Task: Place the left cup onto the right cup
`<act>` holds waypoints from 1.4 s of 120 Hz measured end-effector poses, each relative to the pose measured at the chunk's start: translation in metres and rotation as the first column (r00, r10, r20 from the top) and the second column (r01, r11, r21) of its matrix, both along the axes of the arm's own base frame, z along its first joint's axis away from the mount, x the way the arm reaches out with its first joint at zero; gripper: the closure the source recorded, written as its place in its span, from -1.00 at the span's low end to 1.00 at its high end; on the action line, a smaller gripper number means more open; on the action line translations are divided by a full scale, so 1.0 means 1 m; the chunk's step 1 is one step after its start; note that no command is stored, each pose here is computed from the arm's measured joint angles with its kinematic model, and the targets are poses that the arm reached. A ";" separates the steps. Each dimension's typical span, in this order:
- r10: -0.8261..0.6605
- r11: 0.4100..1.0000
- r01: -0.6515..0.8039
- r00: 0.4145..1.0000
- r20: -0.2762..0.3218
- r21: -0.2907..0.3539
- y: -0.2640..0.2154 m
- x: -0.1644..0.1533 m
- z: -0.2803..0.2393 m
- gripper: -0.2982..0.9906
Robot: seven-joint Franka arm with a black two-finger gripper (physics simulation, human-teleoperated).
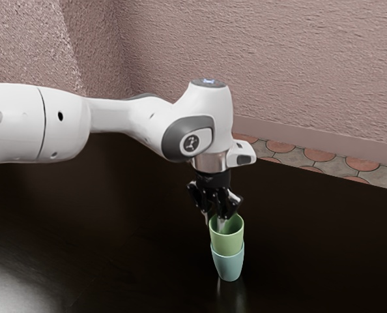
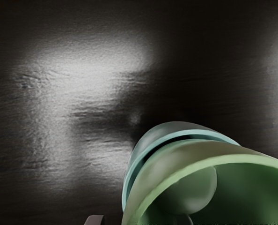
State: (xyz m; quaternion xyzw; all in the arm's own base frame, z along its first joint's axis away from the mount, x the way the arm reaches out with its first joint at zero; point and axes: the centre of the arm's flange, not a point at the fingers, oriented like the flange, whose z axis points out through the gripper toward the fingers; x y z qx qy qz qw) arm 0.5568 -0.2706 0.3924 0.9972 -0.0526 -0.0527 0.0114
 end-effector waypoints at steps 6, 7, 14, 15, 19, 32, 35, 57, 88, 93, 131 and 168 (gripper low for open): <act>0.000 1.000 0.000 1.000 0.002 -0.001 0.000 0.000 0.002 0.33; 0.000 1.000 0.000 1.000 0.002 -0.002 0.000 0.000 0.002 0.33; -0.001 1.000 0.001 1.000 0.006 -0.005 0.000 -0.001 0.006 0.33; -0.001 1.000 0.001 1.000 0.006 -0.005 0.001 -0.001 0.006 0.32; -0.001 1.000 0.001 1.000 0.007 -0.006 0.000 -0.001 0.008 0.32; -0.002 1.000 0.002 1.000 0.009 -0.008 0.001 -0.002 0.011 0.32; -0.003 1.000 0.003 1.000 0.010 -0.008 0.001 -0.002 0.011 0.32; -0.003 1.000 0.003 1.000 0.013 -0.012 0.002 -0.003 0.017 0.32; -0.006 1.000 0.007 1.000 0.024 -0.018 0.003 -0.004 0.029 0.32; -0.007 1.000 0.008 1.000 0.026 -0.019 0.004 -0.005 0.033 0.31; -0.012 1.000 0.013 0.999 0.030 -0.021 0.009 -0.006 0.047 -0.05; -0.008 1.000 0.009 0.999 0.043 -0.030 0.015 -0.001 0.064 -0.40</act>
